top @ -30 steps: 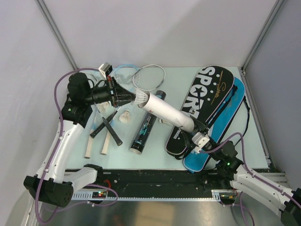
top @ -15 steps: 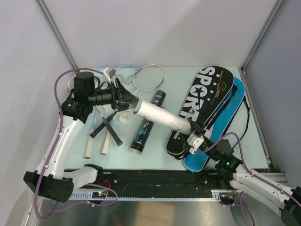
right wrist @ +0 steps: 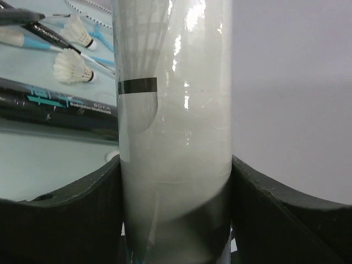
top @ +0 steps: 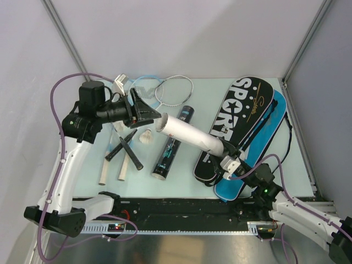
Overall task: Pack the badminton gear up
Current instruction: Place the shuttlecock at the shuttle tube.
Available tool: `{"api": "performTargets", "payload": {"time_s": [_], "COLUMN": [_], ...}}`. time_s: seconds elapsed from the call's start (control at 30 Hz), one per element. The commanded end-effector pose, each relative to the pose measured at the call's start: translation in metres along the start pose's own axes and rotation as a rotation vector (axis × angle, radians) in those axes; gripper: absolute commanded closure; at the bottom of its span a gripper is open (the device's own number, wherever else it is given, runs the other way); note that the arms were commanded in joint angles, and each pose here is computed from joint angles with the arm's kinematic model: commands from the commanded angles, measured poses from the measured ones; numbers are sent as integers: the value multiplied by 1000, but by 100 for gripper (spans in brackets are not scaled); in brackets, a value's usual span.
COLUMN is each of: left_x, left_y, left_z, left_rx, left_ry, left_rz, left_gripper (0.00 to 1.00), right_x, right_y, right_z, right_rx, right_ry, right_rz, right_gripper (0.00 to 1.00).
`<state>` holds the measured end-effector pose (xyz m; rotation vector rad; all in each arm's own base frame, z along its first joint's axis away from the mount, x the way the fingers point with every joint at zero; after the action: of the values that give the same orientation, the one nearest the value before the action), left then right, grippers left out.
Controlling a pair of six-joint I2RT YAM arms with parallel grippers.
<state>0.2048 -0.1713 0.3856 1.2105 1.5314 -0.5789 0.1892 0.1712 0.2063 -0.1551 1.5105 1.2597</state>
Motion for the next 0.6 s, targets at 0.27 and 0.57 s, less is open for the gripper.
{"api": "performTargets", "payload": {"time_s": [0.27,0.57], "left_x": [-30,-45], "left_y": [4,-17], "left_z": [-29,-16], "left_rx": [-160,-67], "left_ry": [42,8], "left_rz": [240,306], "left_gripper": [49,79], "right_x": [-24,-21], "right_y": [31,30], "right_z": [6,7], "right_rx": [-136,-132], "right_ry": [-103,-95], "right_rz": [67,72], "right_gripper": [66,66]}}
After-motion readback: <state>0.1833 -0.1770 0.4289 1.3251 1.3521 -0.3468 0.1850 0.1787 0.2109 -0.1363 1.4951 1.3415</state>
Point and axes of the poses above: each gripper's point midway between its finger pads, its own z axis out along the fingers, its own x axis along the line the jaws close on, y = z × x, the point moved 4 cm from there along -z, back along the fingers, and after that the axes turned 13 degrees about -z, right-handed, at the moved point
